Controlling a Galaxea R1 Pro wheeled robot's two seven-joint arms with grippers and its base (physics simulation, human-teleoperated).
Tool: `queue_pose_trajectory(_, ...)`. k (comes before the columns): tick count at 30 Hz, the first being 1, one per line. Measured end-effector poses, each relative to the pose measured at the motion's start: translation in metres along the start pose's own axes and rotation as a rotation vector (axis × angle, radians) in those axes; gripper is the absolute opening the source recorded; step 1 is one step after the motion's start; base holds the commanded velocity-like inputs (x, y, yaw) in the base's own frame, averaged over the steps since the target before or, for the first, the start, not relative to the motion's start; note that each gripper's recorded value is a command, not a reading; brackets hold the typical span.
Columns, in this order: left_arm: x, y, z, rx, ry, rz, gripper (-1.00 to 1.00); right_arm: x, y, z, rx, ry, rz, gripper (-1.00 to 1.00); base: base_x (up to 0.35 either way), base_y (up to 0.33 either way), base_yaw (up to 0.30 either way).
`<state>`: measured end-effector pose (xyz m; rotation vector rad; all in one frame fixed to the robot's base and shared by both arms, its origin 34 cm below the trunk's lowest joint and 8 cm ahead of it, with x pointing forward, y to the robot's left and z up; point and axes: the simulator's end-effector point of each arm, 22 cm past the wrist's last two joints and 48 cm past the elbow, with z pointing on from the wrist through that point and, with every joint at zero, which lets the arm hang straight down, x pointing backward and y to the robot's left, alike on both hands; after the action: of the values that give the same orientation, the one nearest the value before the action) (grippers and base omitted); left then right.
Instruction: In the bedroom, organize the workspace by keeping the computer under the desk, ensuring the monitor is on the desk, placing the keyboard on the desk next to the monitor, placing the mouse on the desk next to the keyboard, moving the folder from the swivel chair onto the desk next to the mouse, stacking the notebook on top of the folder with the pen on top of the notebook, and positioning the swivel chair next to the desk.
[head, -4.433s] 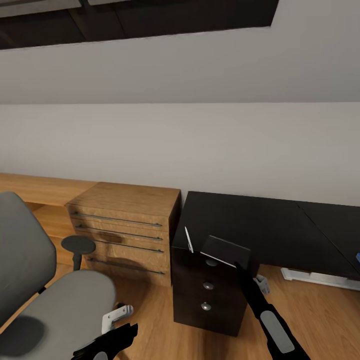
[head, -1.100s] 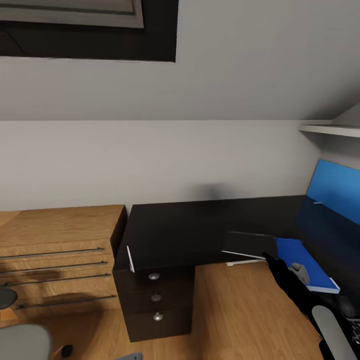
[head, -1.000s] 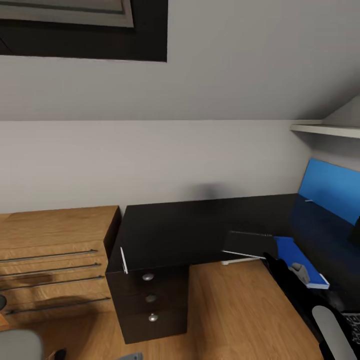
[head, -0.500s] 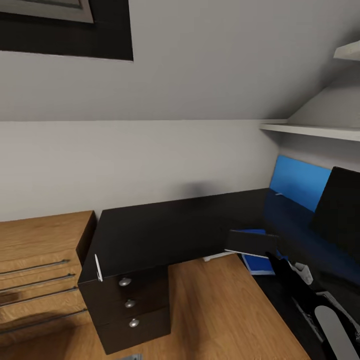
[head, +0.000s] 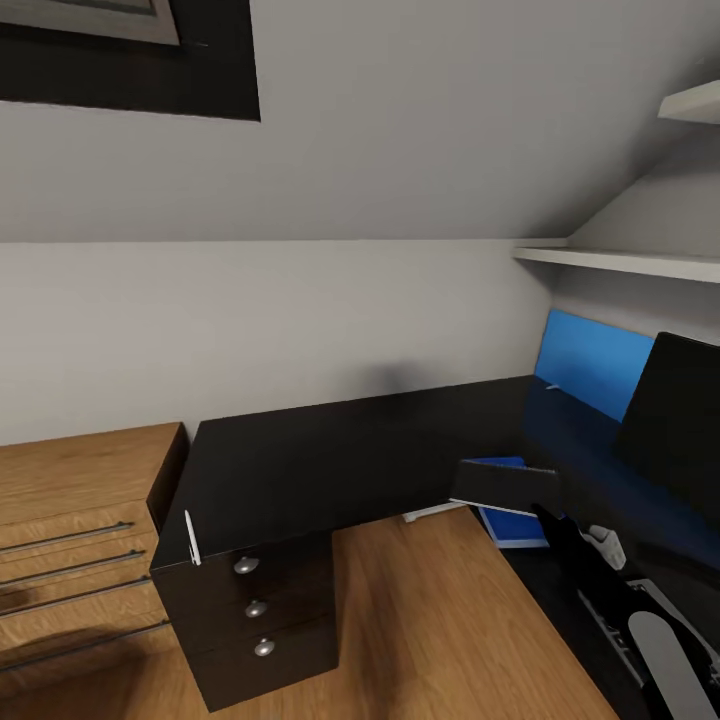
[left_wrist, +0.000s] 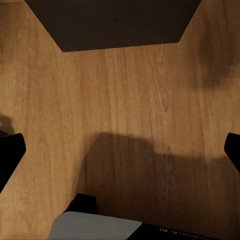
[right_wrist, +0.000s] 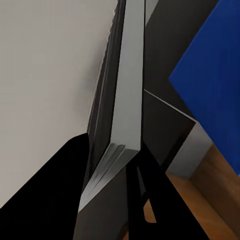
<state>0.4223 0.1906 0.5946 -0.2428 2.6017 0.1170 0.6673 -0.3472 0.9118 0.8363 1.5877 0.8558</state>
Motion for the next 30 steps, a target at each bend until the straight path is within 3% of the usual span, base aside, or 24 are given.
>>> queue_pose_trajectory(3,0.001,0.0,0.0,-0.001,0.001,0.0,1.0,-0.002,0.0,0.0,0.001,-0.014,0.0,-1.0,0.0,0.0,0.0)
queue_pose_trajectory(6,0.001,0.0,0.0,-0.001,0.002,0.0,1.0,-0.01,-0.001,0.0,0.005,-0.069,0.001,-1.0,0.0,0.0,0.0)
queue_pose_trajectory(13,0.001,0.0,0.0,0.0,0.003,0.001,1.0,-0.038,-0.011,-0.005,0.069,-0.295,0.04,-1.0,0.0,0.0,0.0)
queue_pose_trajectory(16,0.001,0.0,0.0,0.0,0.003,0.002,1.0,-0.036,-0.018,-0.007,0.109,-0.347,0.072,-1.0,0.0,0.0,0.0)
queue_pose_trajectory(26,0.001,-0.001,0.0,0.002,0.003,0.003,1.0,-0.025,-0.02,-0.01,0.14,-0.428,0.142,-1.0,0.0,0.0,0.0)
queue_pose_trajectory(30,0.002,-0.001,0.0,0.002,0.003,0.003,1.0,-0.008,-0.008,-0.003,0.123,-0.397,0.131,-1.0,0.0,0.0,0.0)
